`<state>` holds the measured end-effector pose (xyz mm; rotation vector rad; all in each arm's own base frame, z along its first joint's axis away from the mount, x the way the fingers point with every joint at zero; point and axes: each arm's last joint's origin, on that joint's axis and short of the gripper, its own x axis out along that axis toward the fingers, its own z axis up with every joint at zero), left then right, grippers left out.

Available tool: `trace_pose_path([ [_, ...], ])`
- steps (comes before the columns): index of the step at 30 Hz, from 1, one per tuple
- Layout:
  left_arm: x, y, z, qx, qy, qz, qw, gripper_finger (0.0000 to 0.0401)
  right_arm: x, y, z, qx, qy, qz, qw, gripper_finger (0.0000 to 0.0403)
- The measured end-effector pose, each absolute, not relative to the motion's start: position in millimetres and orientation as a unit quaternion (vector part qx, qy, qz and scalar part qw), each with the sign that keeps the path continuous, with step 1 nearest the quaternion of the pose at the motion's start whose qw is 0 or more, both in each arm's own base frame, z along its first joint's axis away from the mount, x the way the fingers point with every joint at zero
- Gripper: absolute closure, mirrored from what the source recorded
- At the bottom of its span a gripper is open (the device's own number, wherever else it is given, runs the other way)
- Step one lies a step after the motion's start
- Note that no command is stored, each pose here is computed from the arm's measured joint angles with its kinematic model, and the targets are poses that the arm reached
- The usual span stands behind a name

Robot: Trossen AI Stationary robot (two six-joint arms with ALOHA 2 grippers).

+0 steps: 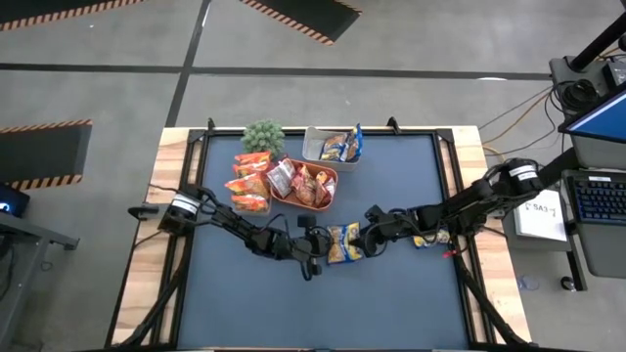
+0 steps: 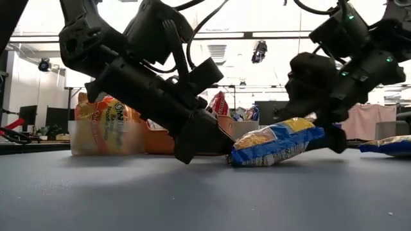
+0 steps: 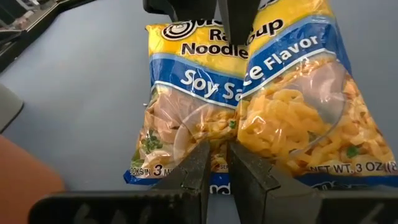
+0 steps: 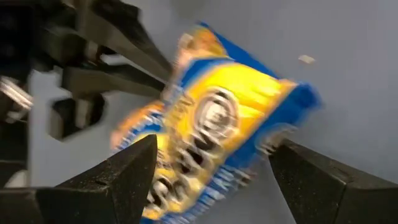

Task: Sort Maruchan noodles
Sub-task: Put the blue noodle pack into the gray bin

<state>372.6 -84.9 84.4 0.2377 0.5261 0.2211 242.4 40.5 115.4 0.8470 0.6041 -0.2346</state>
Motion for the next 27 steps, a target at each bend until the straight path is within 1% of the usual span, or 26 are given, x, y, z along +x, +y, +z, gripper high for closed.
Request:
trace_pose_path([
  [10,370,-83,82,0.12,0.26,0.091,0.954,0.0362,250,42,104,0.389,0.27,-0.092,0.876,0.011],
  [16,369,-82,81,0.124,0.258,0.09,0.954,0.0362,250,37,105,0.377,0.253,-0.081,0.887,0.0112],
  [22,369,-82,81,0.124,0.256,0.089,0.954,0.0362,256,33,109,0.383,0.226,-0.072,0.893,0.013],
  [27,369,-81,81,0.123,0.254,0.089,0.955,0.0362,263,34,106,0.388,0.228,-0.076,0.89,0.0153],
])
